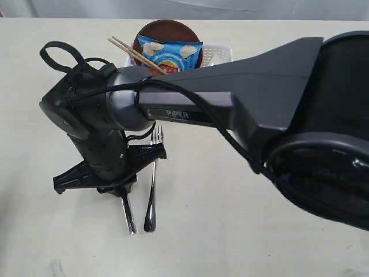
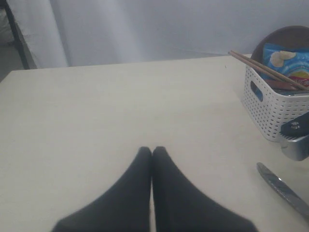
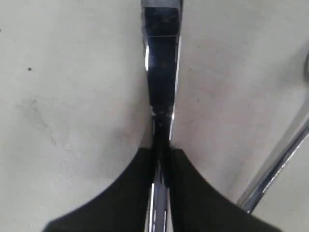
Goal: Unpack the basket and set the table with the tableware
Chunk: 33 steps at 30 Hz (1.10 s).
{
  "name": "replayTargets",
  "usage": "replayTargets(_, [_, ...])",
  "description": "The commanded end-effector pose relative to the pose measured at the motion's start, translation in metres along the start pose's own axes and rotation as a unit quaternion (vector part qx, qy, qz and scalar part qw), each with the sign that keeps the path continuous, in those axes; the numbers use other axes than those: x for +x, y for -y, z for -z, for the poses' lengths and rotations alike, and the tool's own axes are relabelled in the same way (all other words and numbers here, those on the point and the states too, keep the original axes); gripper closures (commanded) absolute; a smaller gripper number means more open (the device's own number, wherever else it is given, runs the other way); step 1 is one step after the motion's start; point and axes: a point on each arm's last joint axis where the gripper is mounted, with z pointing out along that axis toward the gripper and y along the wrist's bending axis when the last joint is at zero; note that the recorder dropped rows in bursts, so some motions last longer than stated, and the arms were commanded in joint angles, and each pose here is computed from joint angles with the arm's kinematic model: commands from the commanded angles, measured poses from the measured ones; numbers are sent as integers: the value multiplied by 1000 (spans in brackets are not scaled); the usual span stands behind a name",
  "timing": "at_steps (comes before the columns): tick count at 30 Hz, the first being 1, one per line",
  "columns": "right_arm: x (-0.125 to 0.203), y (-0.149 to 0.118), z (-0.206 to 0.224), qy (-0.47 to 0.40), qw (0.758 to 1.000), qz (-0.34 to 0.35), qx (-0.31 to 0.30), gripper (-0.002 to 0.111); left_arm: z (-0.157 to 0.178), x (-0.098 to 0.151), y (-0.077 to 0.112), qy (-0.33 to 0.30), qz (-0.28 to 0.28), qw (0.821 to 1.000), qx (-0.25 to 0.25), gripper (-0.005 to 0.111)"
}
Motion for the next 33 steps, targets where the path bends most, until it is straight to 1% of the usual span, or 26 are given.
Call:
replayTargets(1, [-2, 7, -9, 7, 998, -55, 25, 109, 0, 0, 0, 5, 0, 1000, -1, 107])
replayTargets(3, [-5, 11, 3, 33, 994, -101, 30, 109, 0, 0, 0, 5, 0, 1000, -1, 107])
replayTargets(4, [-6, 13, 9, 43, 992, -113, 36, 109, 0, 0, 0, 5, 0, 1000, -1, 107])
replayTargets(5, [-6, 19, 17, 49, 987, -145, 50, 109, 0, 0, 0, 5, 0, 1000, -1, 107])
replayTargets(6, [-6, 22, 20, 44, 985, -157, 52, 109, 0, 0, 0, 5, 0, 1000, -1, 107])
replayTargets(8, [-7, 23, 24, 32, 985, -166, 31, 109, 0, 0, 0, 5, 0, 1000, -1, 107])
replayTargets(11, [-6, 21, 22, 25, 985, -170, 19, 109, 0, 0, 0, 5, 0, 1000, -1, 107])
replayTargets(15, [2, 27, 12, 6, 985, -167, 41, 109, 0, 0, 0, 5, 0, 1000, -1, 107])
replayTargets(18, [4, 27, 3, 14, 986, -166, 27, 109, 0, 0, 0, 5, 0, 1000, -1, 107])
replayTargets(26, [3, 26, 2, 18, 987, -159, 22, 109, 0, 0, 0, 5, 0, 1000, -1, 107])
replayTargets(33, [2, 27, 2, -5, 986, -169, 4, 108, 0, 0, 0, 5, 0, 1000, -1, 107])
